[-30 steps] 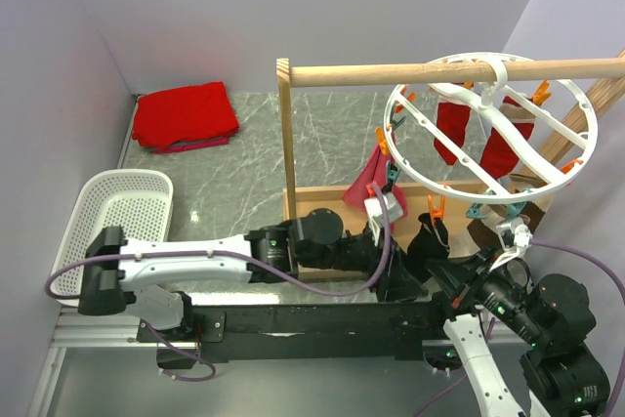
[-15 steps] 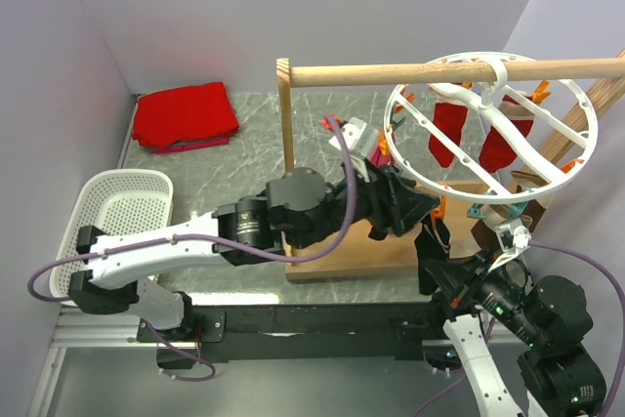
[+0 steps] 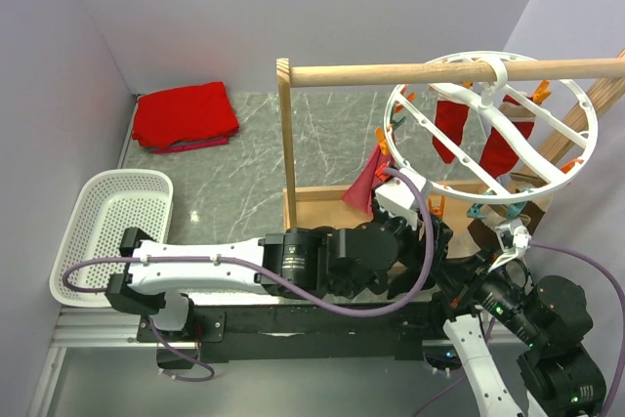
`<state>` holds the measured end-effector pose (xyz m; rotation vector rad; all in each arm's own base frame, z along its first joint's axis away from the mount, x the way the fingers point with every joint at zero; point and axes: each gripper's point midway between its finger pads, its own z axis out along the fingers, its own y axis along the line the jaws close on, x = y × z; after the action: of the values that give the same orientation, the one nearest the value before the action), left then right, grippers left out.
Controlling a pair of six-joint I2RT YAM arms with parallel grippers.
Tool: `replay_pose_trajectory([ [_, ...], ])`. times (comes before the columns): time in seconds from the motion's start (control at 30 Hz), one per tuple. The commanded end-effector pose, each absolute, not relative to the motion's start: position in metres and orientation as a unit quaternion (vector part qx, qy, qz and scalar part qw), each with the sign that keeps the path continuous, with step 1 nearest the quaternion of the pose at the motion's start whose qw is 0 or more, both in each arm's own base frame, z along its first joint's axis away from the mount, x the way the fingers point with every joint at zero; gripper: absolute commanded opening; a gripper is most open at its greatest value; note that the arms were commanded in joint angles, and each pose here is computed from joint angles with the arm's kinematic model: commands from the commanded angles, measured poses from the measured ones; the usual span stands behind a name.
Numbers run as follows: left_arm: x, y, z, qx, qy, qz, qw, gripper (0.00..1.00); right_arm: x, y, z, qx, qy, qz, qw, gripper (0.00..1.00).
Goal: Remove the socks clipped to the hanger
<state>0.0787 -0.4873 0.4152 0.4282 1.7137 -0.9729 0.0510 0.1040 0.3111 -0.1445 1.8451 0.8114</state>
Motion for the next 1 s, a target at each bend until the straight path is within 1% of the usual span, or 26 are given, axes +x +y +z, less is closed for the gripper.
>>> replay_pose_trajectory([
  [0.0, 0.098, -0.481, 0.445, 0.125, 0.71, -0.39, 0.573, 0.68, 0.056, 0.105, 0.321, -0.067, 0.762, 0.339, 0.548, 0.0],
  [0.13, 0.107, -0.484, 0.457, 0.107, 0.703, -0.383, 0.59, 0.63, 0.055, 0.105, 0.322, -0.069, 0.76, 0.341, 0.549, 0.0],
  [0.3, 0.117, -0.496, 0.455, 0.106, 0.709, -0.381, 0.585, 0.58, 0.053, 0.105, 0.325, -0.07, 0.759, 0.339, 0.551, 0.0],
  [0.57, 0.121, -0.5, 0.458, 0.105, 0.704, -0.389, 0.585, 0.51, 0.053, 0.104, 0.324, -0.069, 0.761, 0.336, 0.551, 0.0],
  [0.7, 0.123, -0.5, 0.457, 0.106, 0.704, -0.387, 0.586, 0.43, 0.053, 0.104, 0.322, -0.068, 0.762, 0.335, 0.551, 0.0],
  [0.73, 0.123, -0.501, 0.456, 0.107, 0.703, -0.388, 0.586, 0.38, 0.053, 0.104, 0.321, -0.068, 0.762, 0.336, 0.549, 0.0],
  [0.8, 0.122, -0.5, 0.456, 0.109, 0.702, -0.388, 0.587, 0.32, 0.053, 0.105, 0.32, -0.067, 0.764, 0.337, 0.546, 0.0],
  [0.9, 0.123, -0.499, 0.458, 0.109, 0.701, -0.389, 0.589, 0.18, 0.053, 0.104, 0.318, -0.066, 0.764, 0.337, 0.546, 0.0],
  [0.93, 0.123, -0.499, 0.455, 0.111, 0.701, -0.388, 0.588, 0.11, 0.052, 0.104, 0.318, -0.067, 0.764, 0.337, 0.547, 0.0],
  [0.97, 0.123, -0.499, 0.456, 0.111, 0.699, -0.39, 0.589, 0.08, 0.052, 0.104, 0.318, -0.067, 0.764, 0.337, 0.546, 0.0],
])
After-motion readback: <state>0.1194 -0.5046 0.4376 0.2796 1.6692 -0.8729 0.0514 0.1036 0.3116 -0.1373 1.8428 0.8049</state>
